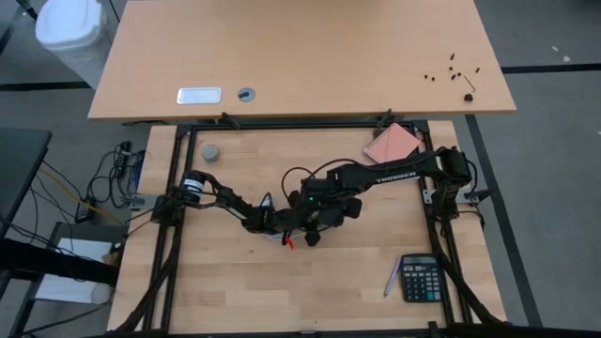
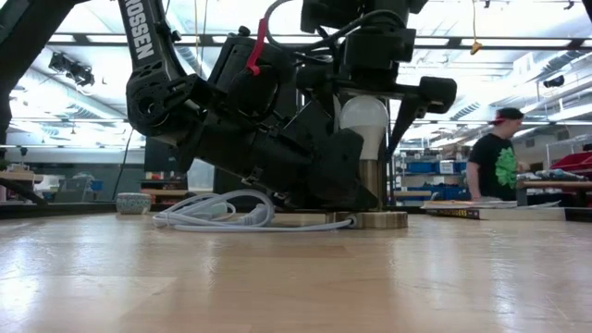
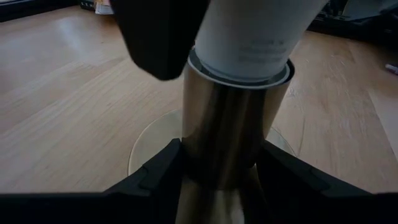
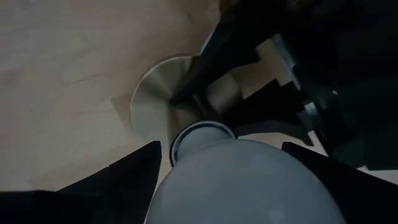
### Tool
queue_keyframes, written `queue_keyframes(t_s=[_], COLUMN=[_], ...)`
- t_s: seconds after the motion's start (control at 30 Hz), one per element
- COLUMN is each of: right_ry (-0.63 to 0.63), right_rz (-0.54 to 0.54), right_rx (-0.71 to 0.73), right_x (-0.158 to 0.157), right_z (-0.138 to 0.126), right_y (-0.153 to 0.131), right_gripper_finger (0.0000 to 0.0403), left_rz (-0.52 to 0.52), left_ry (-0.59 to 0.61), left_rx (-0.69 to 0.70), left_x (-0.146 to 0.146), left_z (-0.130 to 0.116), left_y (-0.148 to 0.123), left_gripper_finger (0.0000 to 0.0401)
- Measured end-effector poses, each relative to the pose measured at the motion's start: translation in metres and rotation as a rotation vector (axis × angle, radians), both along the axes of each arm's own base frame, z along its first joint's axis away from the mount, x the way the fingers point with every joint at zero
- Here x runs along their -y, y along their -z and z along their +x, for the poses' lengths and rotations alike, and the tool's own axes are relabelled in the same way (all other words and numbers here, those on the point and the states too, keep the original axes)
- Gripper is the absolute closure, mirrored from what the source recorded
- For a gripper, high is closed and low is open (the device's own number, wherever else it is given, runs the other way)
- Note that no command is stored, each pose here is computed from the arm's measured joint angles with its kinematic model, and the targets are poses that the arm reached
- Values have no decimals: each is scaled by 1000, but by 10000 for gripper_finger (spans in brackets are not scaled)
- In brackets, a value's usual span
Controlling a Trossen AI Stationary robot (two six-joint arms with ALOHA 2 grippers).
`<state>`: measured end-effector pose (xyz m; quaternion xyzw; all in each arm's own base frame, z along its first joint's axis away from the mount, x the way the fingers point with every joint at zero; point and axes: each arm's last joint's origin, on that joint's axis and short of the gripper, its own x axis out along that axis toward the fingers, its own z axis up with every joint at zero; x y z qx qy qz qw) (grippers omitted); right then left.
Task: Screw lightbulb
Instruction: Insert the lightbulb into the lamp
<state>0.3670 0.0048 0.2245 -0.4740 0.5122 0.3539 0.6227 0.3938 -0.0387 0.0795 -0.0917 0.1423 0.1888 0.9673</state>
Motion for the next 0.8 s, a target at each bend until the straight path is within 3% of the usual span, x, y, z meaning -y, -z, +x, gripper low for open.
queue_keyframes(t_s=[0.43, 0.8], right_ry=[52, 239], right_rz=[39, 110], right_rx=[13, 17], right_x=[2, 2], right_z=[1, 1], right_y=[0, 0], right_gripper_finger=[154, 137], left_rz=[2, 2], left_ry=[0, 5], left_rx=[-1, -1], left_x=[0, 0], left_z=[0, 0], left_y=[0, 0], left_gripper_finger=[208, 208])
